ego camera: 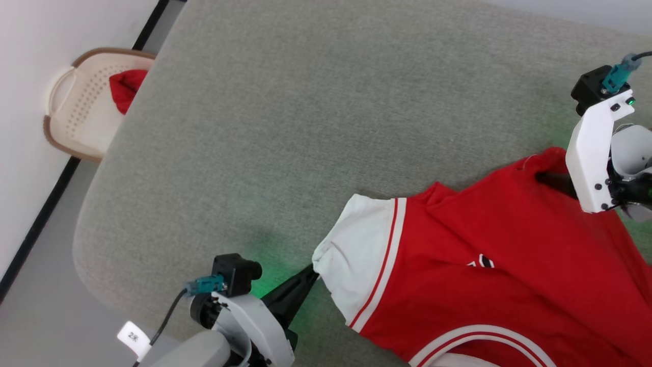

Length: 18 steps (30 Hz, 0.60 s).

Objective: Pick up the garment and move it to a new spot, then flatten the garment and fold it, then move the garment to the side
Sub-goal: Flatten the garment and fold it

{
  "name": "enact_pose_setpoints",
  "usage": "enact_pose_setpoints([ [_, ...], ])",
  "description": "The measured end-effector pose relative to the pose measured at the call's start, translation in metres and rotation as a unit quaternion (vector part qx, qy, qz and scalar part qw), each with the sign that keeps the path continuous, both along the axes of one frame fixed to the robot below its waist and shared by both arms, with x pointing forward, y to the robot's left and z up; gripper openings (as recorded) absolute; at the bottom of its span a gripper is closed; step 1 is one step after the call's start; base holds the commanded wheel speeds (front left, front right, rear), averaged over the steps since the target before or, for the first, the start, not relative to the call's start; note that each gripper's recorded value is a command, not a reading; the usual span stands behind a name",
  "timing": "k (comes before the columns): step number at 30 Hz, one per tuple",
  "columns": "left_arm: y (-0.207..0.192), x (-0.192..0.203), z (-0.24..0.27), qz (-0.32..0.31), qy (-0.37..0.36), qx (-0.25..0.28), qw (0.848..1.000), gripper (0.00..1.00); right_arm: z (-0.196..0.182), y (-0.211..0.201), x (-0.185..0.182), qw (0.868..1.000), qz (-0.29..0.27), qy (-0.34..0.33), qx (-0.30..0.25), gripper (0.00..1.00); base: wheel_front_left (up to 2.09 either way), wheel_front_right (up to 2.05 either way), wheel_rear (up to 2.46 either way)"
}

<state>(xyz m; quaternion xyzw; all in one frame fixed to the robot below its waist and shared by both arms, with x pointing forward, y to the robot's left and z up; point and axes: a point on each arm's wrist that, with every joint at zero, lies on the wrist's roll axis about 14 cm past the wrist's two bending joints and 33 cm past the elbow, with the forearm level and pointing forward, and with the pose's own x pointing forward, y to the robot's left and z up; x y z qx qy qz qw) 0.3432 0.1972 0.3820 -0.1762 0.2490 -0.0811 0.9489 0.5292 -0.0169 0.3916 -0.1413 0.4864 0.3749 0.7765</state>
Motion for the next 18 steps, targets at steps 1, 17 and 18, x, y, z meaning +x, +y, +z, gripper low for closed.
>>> enact_pose_setpoints([
  [1, 0.001, 0.000, -0.001, 0.002, 0.001, 0.001, 1.000, 0.00, -0.001, 0.001, 0.001, 1.000, 0.005, 0.001, -0.005, 0.45, 0.00, 0.00, 0.00],
  [17, 0.008, 0.009, 0.009, -0.018, 0.002, 0.009, 1.000, 0.00, 0.023, -0.011, 0.015, 0.999, -0.014, -0.036, -0.003, 0.00, 0.00, 0.00, 0.00],
  [18, 0.008, 0.012, 0.015, -0.028, 0.000, 0.012, 1.000, 0.00, 0.030, -0.012, 0.019, 0.999, -0.018, -0.047, 0.002, 0.00, 0.00, 0.00, 0.00],
])
